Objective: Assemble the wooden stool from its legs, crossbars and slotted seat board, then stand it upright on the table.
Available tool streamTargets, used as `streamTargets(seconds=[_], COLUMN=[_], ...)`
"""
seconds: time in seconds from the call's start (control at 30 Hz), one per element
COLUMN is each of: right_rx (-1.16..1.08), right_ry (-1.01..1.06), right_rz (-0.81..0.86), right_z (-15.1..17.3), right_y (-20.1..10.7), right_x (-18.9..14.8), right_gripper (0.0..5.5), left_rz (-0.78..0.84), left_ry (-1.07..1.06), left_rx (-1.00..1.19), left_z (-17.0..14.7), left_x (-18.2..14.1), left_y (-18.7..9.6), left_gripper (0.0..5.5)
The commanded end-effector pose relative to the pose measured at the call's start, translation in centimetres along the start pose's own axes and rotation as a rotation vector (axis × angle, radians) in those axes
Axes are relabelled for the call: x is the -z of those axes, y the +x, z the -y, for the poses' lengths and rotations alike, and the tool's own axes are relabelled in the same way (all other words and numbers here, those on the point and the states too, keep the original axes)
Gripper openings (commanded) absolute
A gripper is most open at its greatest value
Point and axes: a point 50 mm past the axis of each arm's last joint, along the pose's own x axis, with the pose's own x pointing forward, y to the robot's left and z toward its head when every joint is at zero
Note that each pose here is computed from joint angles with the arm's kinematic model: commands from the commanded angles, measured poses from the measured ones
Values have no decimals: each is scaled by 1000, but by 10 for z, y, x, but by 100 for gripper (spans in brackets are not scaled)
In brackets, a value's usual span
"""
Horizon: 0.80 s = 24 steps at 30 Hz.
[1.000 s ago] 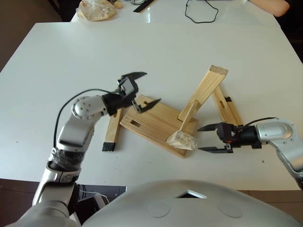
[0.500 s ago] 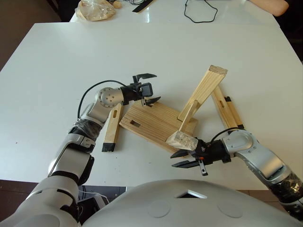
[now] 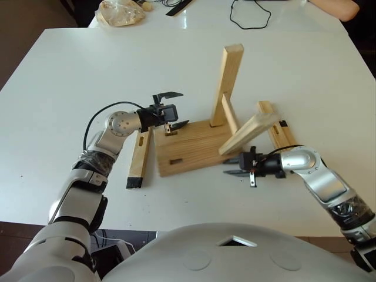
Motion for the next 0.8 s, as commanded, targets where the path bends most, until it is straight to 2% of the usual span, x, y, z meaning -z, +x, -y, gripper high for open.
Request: streamTargets(seconds=[0.03, 0.27, 0.43, 0.57, 0.7, 0.8], right_rx=[171, 242, 284, 288, 294, 295], right_ry=[-17, 3, 25, 17, 1, -5], right_rz=[-14, 3, -26, -61, -72, -59], right_z=[33, 39, 37, 37, 43, 41], right_y=[-7, -2, -14, -23, -34, -38], right_x=[-2, -1, 10, 16, 15, 11], right_gripper=[123, 123, 123, 123, 123, 123], left_rz=[-34, -12, 1, 4, 17, 39], left_ry=[-100, -246, -322, -392, -461, -462], left_rx=[120, 48, 64, 23, -22, -109], left_z=[33, 36, 55, 58, 52, 30], left_x=[6, -6, -20, -27, -34, -40], left_y=[2, -11, -22, -24, -30, -39], left_gripper=[455, 455, 455, 455, 455, 455])
